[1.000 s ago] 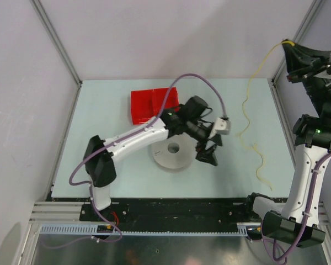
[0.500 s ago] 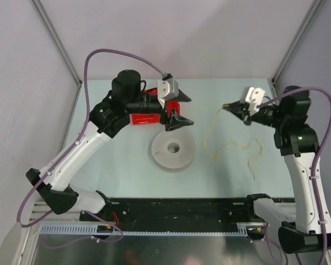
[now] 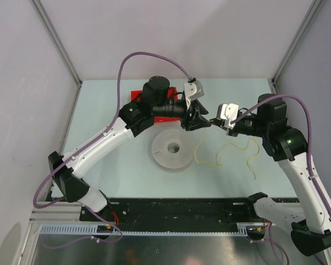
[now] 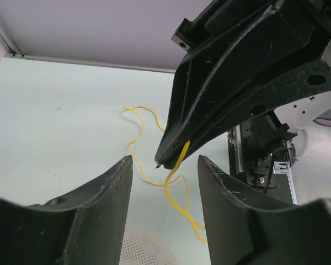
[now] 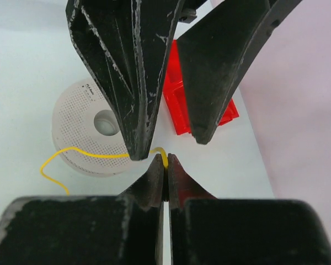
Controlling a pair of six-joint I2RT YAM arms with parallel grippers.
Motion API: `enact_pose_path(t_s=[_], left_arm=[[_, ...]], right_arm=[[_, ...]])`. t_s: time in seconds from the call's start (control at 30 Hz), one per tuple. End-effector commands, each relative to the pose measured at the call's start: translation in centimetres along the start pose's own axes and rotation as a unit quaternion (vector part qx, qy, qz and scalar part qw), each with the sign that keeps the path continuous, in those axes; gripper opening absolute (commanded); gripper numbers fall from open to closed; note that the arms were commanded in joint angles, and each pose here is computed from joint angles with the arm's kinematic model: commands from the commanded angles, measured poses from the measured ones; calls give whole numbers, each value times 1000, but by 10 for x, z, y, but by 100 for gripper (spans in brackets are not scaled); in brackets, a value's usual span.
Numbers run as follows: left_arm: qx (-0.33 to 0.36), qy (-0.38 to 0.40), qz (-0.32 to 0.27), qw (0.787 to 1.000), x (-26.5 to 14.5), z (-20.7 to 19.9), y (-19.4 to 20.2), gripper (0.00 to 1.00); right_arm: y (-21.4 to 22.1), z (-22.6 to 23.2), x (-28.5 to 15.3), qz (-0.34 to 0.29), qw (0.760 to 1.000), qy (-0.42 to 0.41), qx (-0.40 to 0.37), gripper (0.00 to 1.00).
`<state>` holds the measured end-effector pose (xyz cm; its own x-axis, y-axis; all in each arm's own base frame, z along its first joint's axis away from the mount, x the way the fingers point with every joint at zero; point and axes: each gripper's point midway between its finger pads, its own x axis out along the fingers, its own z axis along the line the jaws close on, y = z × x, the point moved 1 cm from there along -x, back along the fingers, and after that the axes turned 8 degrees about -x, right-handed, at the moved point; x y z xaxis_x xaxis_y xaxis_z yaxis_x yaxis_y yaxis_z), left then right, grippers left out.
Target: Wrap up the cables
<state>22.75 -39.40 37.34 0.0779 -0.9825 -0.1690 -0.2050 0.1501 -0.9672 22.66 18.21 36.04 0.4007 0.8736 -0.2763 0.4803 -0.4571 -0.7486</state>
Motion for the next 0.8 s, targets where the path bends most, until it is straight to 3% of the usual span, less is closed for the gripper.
enact_pose_path(t_s=[0.0,0.2,0.4,0.47,0.6,0.77], left_arm=[[7,13,-14,1000,7,-6,-5,54],[5,11,6,1000,16,-1,14,47],[5,0,12,1000,17,4,21,10],[5,3,11,1000,16,2,21,2],[2,8,10,1000,11,0,21,0],[-13,5,-2,1000,-3,3,16,0]], right_arm=[[-1,-2,0,11,1000,7,-23,0],[-1,-1,3,19,999,6,-48,0],[-1,0,3,30,997,6,-75,0],[-1,-1,3,32,996,9,-78,0],[-1,-5,1,38,996,19,-82,1],[6,-14,-2,59,994,41,-78,13]])
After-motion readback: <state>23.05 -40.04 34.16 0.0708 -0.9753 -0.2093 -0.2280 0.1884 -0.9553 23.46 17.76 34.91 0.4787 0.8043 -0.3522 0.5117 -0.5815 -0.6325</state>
